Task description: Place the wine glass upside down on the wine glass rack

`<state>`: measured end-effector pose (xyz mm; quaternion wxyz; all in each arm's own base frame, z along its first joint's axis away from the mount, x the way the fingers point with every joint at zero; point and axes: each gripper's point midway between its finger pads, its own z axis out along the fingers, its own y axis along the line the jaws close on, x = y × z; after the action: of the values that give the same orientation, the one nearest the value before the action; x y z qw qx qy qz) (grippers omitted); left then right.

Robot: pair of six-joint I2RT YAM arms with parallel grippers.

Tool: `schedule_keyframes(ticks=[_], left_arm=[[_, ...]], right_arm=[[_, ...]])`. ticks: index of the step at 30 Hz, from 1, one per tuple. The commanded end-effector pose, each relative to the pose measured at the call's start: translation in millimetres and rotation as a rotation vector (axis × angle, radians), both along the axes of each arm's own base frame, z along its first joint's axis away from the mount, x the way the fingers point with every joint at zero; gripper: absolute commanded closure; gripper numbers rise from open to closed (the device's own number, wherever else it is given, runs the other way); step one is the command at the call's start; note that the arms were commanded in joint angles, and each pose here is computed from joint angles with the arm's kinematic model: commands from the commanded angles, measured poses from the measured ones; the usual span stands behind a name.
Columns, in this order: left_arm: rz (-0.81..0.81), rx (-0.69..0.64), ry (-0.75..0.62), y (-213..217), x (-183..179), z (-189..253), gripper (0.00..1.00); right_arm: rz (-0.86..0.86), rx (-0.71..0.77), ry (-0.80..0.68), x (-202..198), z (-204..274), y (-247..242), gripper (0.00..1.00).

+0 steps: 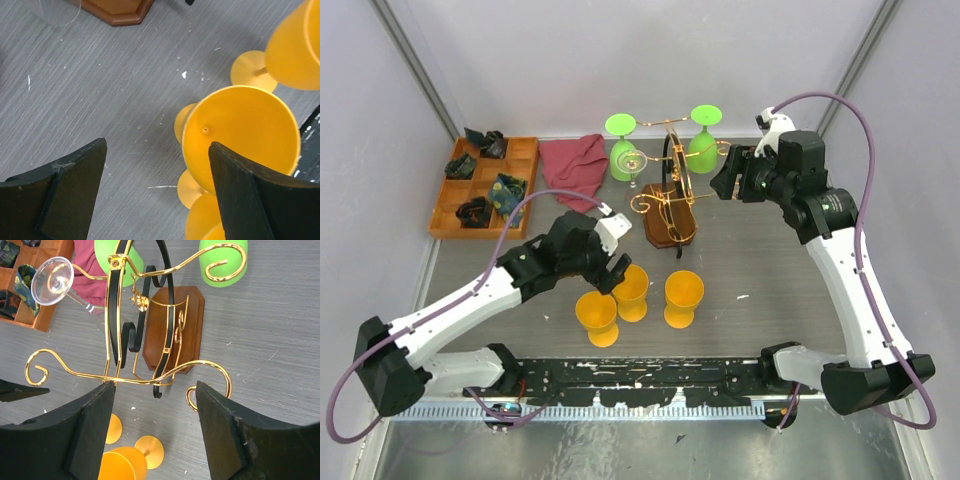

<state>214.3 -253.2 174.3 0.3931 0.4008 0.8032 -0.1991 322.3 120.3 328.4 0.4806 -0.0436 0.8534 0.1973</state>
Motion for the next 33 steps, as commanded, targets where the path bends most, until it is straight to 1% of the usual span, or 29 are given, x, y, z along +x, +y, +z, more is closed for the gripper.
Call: schedule_keyframes(ticks=[1, 3, 8, 16, 20, 21, 23, 27, 28, 33], left_arm=[[0.035, 0.038, -0.062, -2, 19, 13, 0.11], [0.025, 0.048, -0.058, -5, 21, 11, 0.12], [-0.003, 0.065, -0.041, -7, 19, 5, 0.25], [-0.042, 0.095, -0.011, -6, 12, -5, 0.34], [-0.041, 0.092, -0.008, -7, 11, -5, 0.42], [-0.041, 0.090, -0.010, -7, 11, -4, 0.46], [-0.039, 0.090, -0.012, -6, 12, -4, 0.57], [-0.018, 0.083, -0.040, -5, 16, 0, 0.91], [-0.009, 0.077, -0.051, -4, 17, 2, 0.94], [0.033, 0.030, -0.145, 0, 27, 28, 0.97]], right_arm=[[0.018, 0.010, -0.097, 0, 32, 2, 0.29], [0.018, 0.007, -0.100, 0, 32, 2, 0.29], [0.020, 0.001, -0.096, 0, 28, 2, 0.33], [0.029, 0.004, -0.098, 5, 28, 5, 0.36], [0.035, 0.017, -0.098, 8, 29, 7, 0.38], [0.036, 0.020, -0.099, 8, 29, 8, 0.38], [0.036, 0.021, -0.097, 9, 28, 8, 0.39], [0.033, 0.018, -0.091, 10, 25, 8, 0.40], [0.031, 0.018, -0.091, 10, 25, 8, 0.40], [0.019, 0.020, -0.087, 12, 22, 7, 0.40]])
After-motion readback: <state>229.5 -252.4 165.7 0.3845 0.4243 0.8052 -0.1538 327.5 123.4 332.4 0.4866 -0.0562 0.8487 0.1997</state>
